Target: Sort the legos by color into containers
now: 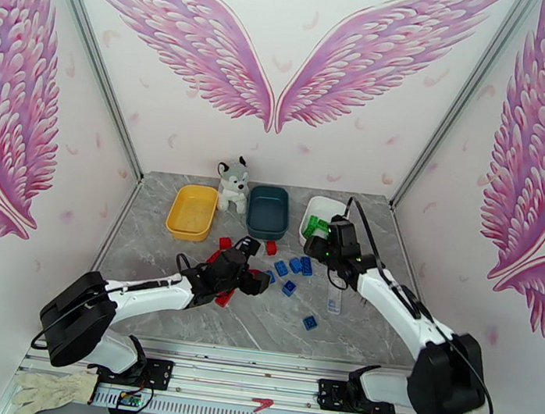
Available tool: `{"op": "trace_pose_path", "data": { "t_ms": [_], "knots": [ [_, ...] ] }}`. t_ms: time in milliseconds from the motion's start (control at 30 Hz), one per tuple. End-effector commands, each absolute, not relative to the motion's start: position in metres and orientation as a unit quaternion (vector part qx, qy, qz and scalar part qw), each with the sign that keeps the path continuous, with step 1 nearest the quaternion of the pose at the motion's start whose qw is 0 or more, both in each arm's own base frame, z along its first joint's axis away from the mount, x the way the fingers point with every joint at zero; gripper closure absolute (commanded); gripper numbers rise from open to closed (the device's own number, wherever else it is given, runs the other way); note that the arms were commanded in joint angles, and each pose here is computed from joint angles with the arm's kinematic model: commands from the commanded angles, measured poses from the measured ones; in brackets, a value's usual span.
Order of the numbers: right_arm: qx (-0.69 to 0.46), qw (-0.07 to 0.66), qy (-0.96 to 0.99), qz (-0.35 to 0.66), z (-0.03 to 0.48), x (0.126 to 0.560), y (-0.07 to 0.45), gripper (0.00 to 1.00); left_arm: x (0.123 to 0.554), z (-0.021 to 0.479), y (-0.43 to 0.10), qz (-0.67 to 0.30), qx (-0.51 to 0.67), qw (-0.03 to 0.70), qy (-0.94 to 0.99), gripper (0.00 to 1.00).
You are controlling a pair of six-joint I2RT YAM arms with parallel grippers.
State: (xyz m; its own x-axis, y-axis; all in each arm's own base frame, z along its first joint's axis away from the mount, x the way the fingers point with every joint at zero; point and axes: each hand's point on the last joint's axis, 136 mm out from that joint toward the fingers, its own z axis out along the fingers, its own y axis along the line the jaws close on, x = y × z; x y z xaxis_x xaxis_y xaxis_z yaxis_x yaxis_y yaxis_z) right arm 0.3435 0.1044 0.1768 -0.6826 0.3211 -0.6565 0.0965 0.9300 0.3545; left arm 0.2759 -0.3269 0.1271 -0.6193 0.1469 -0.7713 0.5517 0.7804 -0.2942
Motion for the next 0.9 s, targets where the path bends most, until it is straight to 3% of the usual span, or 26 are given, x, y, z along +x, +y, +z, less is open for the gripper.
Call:
{"op": "trace_pose_path", "data": {
  "t_ms": [0, 233, 633, 867],
  "knots": [
    [0.126, 0.424, 0.884, 0.150, 0.197, 0.328, 0.091, 0.28, 0.274, 0.123, -0.346, -0.231, 0.243, 0.388, 0.858, 0.19],
    [0.124, 0.422, 0.885, 0.151, 0.197, 0.332, 0.093, 0.25, 0.267, 0.098, -0.390, -0.186, 0.291, 0.369, 0.863, 0.19],
    [0.147, 0.394, 0.893, 0.159, 0.179, 0.339, 0.088, 0.25, 0.280, 0.063, -0.407, -0.094, 0.316, 0.362, 0.872, 0.18],
    [0.178, 0.400, 0.885, 0.159, 0.181, 0.336, 0.068, 0.25, 0.295, 0.054, -0.426, -0.091, 0.318, 0.351, 0.876, 0.30]
  ]
}}
